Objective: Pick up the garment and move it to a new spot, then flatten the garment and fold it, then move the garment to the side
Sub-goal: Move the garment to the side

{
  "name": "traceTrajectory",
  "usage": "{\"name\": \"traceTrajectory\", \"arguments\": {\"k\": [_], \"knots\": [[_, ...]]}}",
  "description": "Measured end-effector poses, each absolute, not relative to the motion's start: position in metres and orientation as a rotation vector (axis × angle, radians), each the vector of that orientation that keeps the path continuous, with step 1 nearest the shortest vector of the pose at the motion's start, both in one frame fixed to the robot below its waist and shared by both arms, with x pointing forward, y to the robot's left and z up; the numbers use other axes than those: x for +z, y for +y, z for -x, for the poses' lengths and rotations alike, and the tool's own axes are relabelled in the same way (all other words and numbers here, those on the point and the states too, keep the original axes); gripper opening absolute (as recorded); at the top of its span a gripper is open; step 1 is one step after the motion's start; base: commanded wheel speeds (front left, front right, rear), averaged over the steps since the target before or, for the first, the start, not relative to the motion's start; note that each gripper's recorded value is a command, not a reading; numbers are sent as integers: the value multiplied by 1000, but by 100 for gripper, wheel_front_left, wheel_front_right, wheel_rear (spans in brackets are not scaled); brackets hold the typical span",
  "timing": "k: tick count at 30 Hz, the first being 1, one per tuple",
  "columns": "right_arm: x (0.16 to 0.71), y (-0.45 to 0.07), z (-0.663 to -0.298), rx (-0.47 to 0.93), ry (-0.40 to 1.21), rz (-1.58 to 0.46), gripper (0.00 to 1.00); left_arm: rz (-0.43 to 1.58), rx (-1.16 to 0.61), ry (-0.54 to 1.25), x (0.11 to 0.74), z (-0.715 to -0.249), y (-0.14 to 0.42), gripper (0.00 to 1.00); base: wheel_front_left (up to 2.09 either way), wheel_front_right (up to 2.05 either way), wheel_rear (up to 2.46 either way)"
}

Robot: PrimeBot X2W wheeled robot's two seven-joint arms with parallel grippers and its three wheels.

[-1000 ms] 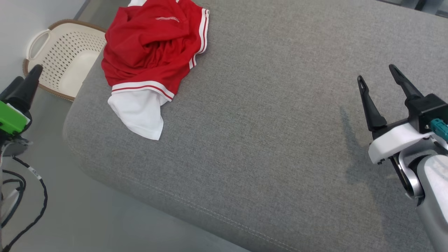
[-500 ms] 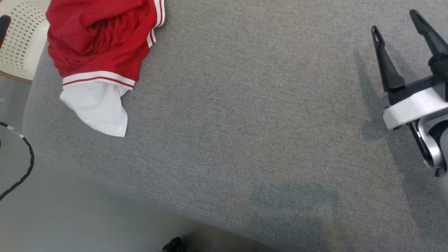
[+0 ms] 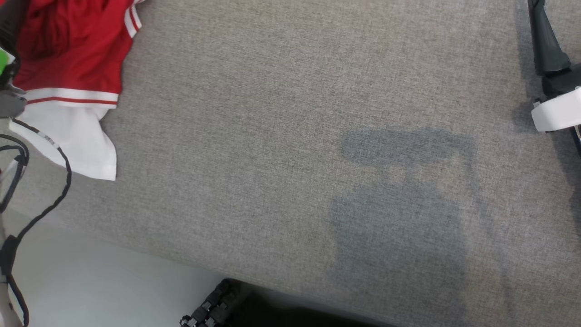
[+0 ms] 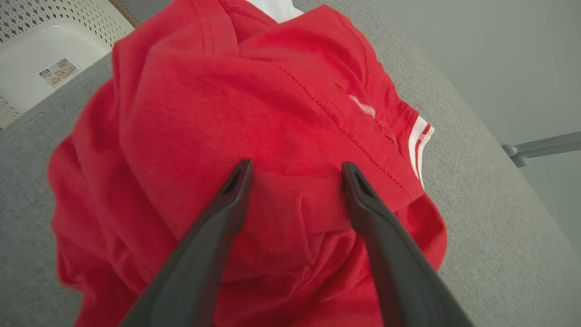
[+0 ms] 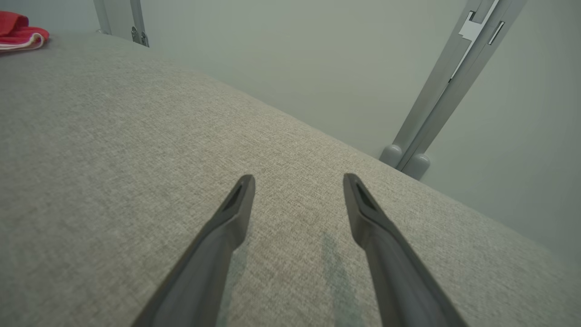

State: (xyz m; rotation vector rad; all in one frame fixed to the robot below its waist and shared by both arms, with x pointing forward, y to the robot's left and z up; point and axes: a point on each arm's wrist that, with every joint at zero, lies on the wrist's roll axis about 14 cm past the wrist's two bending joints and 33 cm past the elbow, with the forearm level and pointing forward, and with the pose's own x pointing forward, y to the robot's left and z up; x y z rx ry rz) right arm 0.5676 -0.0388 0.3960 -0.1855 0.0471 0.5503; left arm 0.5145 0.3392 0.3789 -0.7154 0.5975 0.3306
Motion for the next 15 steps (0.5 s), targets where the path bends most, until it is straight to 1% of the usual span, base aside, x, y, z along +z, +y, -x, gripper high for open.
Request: {"name": "traceTrajectory", "arguments": {"k": [4, 8, 9, 10, 11, 12, 15], "knots": [[387, -45, -573, 534, 56, 185, 100, 731, 351, 661, 348, -511, 331, 100, 0, 0, 0], [384, -48, -575, 526, 57, 187, 100, 723, 356, 687, 333, -511, 328, 100, 0, 0, 0], [385, -49, -576, 524, 56, 188, 100, 723, 355, 689, 333, -512, 328, 81, 0, 0, 0], [385, -49, -576, 523, 55, 189, 100, 719, 355, 692, 332, -512, 328, 40, 0, 0, 0], [386, -49, -576, 522, 55, 189, 100, 708, 355, 698, 331, -512, 328, 24, 0, 0, 0], [387, -50, -576, 521, 53, 190, 100, 700, 356, 707, 330, -510, 328, 0, 0, 0, 0], [389, -50, -575, 518, 47, 190, 100, 692, 353, 725, 327, -506, 327, 0, 0, 0, 0]]}}
